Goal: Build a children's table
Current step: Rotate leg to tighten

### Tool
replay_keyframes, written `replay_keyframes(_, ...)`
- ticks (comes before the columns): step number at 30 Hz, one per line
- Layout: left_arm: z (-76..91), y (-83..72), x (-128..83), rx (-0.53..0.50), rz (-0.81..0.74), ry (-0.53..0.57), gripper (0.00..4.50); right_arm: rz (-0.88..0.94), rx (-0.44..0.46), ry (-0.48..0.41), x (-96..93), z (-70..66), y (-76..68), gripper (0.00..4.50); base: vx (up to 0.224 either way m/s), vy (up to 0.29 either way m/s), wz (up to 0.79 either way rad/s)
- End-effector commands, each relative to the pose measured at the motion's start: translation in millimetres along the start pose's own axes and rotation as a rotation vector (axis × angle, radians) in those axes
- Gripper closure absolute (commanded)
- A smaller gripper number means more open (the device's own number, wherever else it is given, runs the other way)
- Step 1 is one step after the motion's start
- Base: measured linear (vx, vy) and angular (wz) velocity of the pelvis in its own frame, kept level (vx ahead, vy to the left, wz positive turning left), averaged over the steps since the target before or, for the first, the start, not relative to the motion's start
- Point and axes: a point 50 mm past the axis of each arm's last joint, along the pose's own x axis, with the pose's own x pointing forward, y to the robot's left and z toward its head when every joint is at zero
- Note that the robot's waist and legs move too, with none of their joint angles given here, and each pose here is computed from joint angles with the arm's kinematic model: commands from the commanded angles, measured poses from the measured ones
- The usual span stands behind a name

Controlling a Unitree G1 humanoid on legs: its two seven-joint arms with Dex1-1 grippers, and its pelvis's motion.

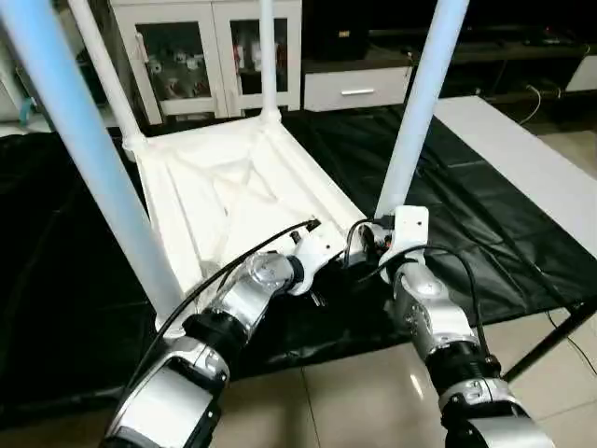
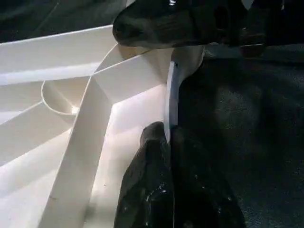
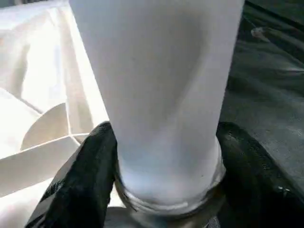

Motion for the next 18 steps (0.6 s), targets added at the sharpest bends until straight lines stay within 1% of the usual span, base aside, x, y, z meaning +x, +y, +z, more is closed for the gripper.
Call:
replay_keyframes(1, -2.2, 23.5, -9, -0.065, 0.218, -0.036, 4.5, 0.321, -0.068, -0.07, -6.1, 5.6, 58.8, 1.08, 0.0, 0.0, 0.0)
replay_keyframes(3, -4.6, 23.7, -11, -0.06, 0.188, -0.042, 4.5, 0.325, -0.123, -0.104, -7.7, 12.7, 51.2, 0.99, 0.0, 0.0, 0.0)
replay_keyframes(4, -5.1, 22.7, -12, -0.05, 0.154, -0.055, 4.5, 0.334, -0.148, -0.117, -9.2, 16.6, 47.0, 0.87, -0.015, -0.014, -0.27)
replay_keyframes(5, -5.1, 22.7, -12, -0.05, 0.154, -0.055, 4.5, 0.334, -0.148, -0.117, -9.2, 16.6, 47.0, 0.74, -0.015, -0.014, -0.27)
replay_keyframes(7, -5.9, 17.5, -17, -0.056, 0.026, -0.111, 4.5, 0.353, -0.209, -0.115, -13.1, 23.1, 32.0, 0.58, 0.005, -0.005, -0.11)
replay_keyframes(8, -8.6, 15.4, -21, -0.063, -0.034, -0.115, 4.5, 0.365, -0.233, -0.096, -15.1, 24.0, 23.7, 0.58, 0.081, -0.02, 0.1)
replay_keyframes(9, -12.3, 12.1, -26, -0.032, -0.124, -0.122, 4.5, 0.38, -0.263, -0.078, -18.3, 25.4, 11.8, 0.52, 0.07, -0.018, 0.16)
replay_keyframes(10, -12.3, 12.1, -26, -0.032, -0.124, -0.122, 4.5, 0.38, -0.263, -0.078, -18.3, 25.4, 11.8, 0.35, 0.089, -0.01, 0.15)
replay_keyframes(11, -17.0, 10.1, -32, -0.017, -0.19, -0.111, 4.5, 0.407, -0.292, -0.055, -21.9, 25.8, 2.4, 0.23, 0.0, 0.0, 0.0)
replay_keyframes(12, -23.4, 7.8, -38, 0.001, -0.267, -0.089, 4.5, 0.446, -0.328, -0.038, -27.6, 27.7, -8.2, 0.23, 0.08, -0.007, -0.03)
replay_keyframes(14, -33.0, 5.8, -47, 0.005, -0.355, -0.044, 4.5, 0.531, -0.381, 0.0, -38.6, 29.2, -20.2, 0.15, 0.072, -0.001, -0.08)
replay_keyframes(16, -39.0, 5.2, -52, 0.002, -0.4, -0.01, 4.5, 0.616, -0.414, 0.039, -48.6, 28.2, -24.7, 0.03, 0.034, 0.004, 0.01)
replay_keyframes(17, -43.0, 5.6, -56, 0.006, -0.426, 0.011, 4.5, 0.709, -0.455, 0.088, -61.0, 25.1, -26.9, 0.03, 0.0, 0.0, 0.0)
replay_keyframes(18, -43.0, 5.6, -56, 0.006, -0.426, 0.011, 4.5, 0.709, -0.455, 0.088, -61.0, 25.1, -26.9, 0.03, 0.0, 0.0, 0.0)
